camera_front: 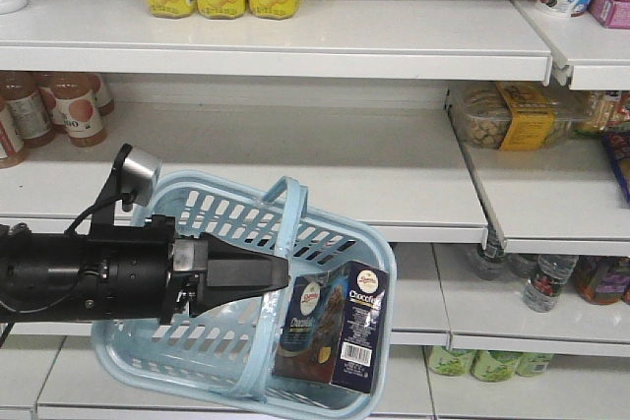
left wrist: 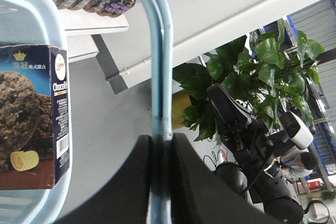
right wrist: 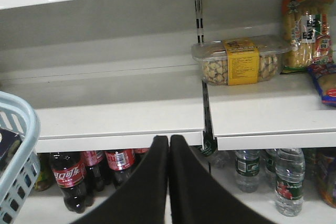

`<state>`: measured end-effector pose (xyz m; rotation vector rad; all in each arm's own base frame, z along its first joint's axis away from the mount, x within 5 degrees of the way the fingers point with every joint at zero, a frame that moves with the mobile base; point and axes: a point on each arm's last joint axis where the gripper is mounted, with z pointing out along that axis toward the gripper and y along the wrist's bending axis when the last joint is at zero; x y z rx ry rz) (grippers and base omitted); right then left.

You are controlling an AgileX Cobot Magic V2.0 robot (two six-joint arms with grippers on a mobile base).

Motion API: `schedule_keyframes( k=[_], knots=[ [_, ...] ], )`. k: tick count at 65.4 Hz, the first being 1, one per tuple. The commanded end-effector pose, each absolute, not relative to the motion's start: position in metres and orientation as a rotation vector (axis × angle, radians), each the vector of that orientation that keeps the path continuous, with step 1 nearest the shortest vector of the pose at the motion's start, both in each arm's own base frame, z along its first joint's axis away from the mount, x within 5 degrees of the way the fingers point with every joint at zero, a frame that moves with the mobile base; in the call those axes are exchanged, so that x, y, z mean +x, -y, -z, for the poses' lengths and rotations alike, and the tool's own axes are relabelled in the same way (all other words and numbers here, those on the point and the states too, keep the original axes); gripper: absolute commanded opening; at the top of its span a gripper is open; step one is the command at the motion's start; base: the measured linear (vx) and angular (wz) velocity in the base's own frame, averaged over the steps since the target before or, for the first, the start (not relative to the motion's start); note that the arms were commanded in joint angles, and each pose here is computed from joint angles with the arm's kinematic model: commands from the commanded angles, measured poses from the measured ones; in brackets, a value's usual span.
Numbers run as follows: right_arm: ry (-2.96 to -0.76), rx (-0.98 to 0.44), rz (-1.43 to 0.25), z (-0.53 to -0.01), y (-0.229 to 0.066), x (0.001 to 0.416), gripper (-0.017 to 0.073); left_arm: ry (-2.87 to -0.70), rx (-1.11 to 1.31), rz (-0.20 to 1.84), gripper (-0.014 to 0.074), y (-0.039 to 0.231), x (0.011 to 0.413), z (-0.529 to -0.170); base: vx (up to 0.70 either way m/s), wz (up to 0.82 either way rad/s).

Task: Left arm holds basket, right arm returns cookies
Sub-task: 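Drive up to the white shelves holding the basket in the left gripper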

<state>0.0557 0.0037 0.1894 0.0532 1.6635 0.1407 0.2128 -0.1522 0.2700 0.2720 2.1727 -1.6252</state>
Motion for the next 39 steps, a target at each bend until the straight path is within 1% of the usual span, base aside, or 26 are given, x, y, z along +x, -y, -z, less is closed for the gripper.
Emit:
schedule_keyframes(
  k=[1, 19, 39],
  knots=[
    [-1.607, 0.052, -0.137, -0.1895, -0.0034, 0.0566, -0.0008, -2.015, 0.258, 1.746, -0.0006, 0.1544, 0.2113, -0.2964, 0.09, 0.14],
    [-1.607, 0.052, -0.137, -0.1895, -0.0034, 0.0566, -0.0008, -2.015, 0.258, 1.746, -0.0006, 0.1544, 0.2113, -0.2964, 0.10, 0.09],
    [-1.607, 0.052, -0.137, -0.1895, -0.0034, 0.0566, -0.0008, -2.015, 0.258, 1.746, -0.0006, 0.1544, 0.2113, -0.2964, 0.10, -0.02]
  ],
)
